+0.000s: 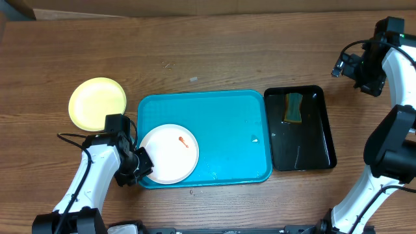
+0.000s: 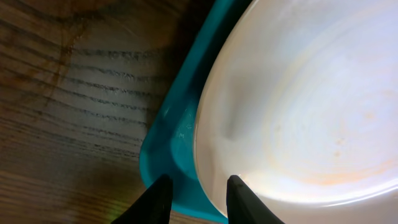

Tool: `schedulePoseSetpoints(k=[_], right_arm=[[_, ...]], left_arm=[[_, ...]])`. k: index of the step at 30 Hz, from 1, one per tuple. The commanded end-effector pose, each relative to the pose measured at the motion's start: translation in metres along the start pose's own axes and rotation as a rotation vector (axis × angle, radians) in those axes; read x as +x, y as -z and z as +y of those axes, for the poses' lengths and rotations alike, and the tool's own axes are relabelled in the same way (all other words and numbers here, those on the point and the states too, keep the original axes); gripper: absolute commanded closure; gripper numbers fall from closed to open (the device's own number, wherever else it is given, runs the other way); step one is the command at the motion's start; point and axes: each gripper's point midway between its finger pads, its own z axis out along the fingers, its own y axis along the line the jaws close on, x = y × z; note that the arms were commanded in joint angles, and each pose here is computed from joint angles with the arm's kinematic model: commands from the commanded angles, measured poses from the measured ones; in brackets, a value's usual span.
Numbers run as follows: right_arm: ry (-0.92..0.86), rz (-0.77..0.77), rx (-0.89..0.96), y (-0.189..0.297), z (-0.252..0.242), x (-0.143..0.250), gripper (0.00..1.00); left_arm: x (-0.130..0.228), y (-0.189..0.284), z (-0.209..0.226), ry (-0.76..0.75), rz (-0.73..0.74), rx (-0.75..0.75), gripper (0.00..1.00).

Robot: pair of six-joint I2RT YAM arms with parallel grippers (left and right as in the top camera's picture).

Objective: Clean dirty plates on tray and stack at the side
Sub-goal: 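Pinch the white plate's left rim and slide it toward tray center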

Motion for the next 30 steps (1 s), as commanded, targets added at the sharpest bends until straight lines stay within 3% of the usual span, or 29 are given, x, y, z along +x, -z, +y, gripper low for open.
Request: schedulePoseSetpoints(k=[1, 30], right_arm=[[-0.005, -0.039, -0.014, 0.014, 0.003, -0.007, 0.00], [-0.005, -0.039, -0.014, 0.014, 0.003, -0.007, 0.00]], left_arm=[[0.003, -0.001, -0.001, -0.011, 0.009, 0.008, 0.69], [-0.005, -0.002, -0.021, 0.076, -0.014, 0.117, 0.74]])
